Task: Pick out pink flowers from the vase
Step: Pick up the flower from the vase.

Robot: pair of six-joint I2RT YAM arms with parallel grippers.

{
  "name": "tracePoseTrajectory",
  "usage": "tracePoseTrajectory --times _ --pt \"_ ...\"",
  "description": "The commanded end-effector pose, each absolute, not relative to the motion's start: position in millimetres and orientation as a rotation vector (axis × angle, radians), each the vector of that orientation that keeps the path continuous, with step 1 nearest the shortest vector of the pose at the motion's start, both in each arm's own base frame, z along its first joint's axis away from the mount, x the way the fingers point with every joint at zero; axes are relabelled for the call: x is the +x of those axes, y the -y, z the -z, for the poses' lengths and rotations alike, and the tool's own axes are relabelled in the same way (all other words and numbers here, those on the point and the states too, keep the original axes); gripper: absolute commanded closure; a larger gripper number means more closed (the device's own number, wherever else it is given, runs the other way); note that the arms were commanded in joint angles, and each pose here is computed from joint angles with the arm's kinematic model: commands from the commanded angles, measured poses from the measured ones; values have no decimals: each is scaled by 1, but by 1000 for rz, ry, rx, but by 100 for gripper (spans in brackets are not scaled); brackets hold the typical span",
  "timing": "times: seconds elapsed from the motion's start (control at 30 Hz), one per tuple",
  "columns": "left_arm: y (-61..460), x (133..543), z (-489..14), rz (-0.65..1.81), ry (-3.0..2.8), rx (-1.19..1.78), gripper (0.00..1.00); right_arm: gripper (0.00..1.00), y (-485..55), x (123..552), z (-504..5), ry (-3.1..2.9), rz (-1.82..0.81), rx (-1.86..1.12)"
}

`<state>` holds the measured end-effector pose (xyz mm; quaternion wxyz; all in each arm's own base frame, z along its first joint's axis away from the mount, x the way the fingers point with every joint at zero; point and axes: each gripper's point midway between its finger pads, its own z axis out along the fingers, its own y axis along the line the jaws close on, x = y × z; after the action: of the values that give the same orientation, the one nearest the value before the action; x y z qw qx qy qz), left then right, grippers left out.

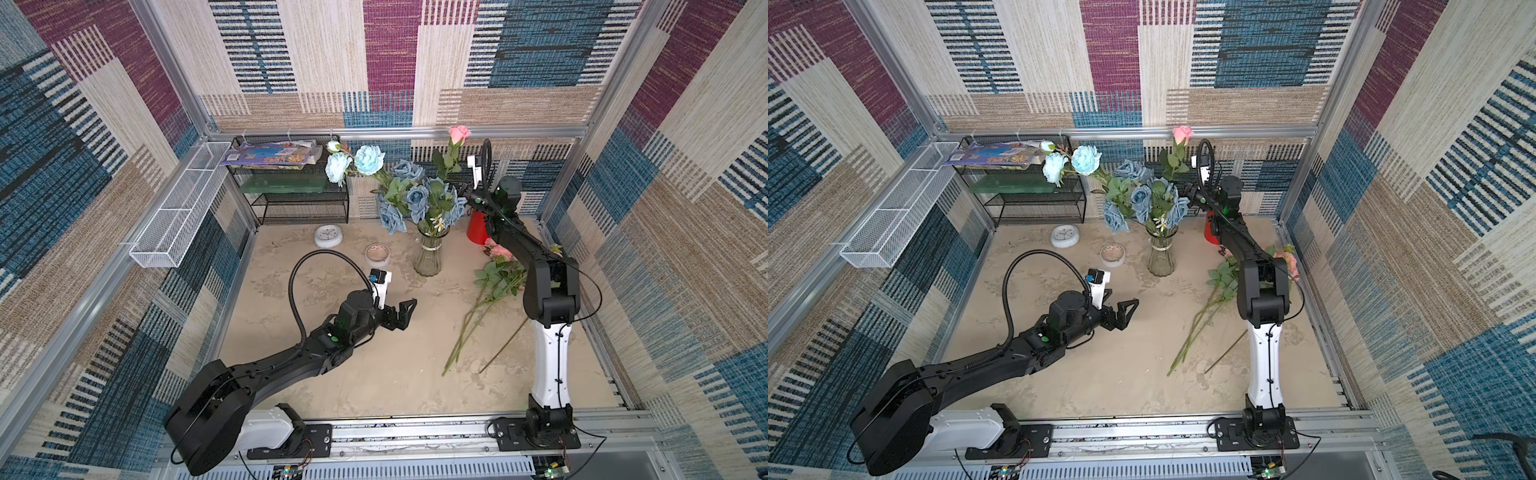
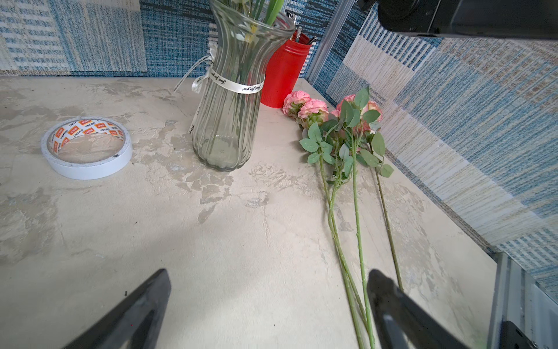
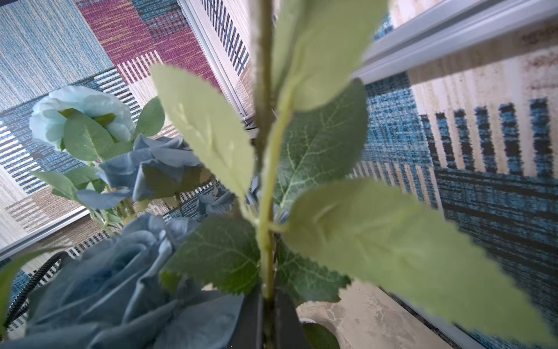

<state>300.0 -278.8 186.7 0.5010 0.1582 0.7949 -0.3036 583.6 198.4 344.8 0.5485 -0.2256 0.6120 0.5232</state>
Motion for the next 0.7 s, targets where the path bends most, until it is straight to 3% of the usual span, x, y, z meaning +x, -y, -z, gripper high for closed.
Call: tracePoseTrajectory --times 0.0,0.53,0.67 --pt "279 297 -186 760 -1942 363 1 100 -193 585 -367 -1425 -1168 -544" --pt "277 289 -193 798 -1949 362 1 100 -174 581 -468 -1288 -950 -544" --pt "276 287 -193 803 -1948 367 1 100 -171 580 -493 -1273 -790 -493"
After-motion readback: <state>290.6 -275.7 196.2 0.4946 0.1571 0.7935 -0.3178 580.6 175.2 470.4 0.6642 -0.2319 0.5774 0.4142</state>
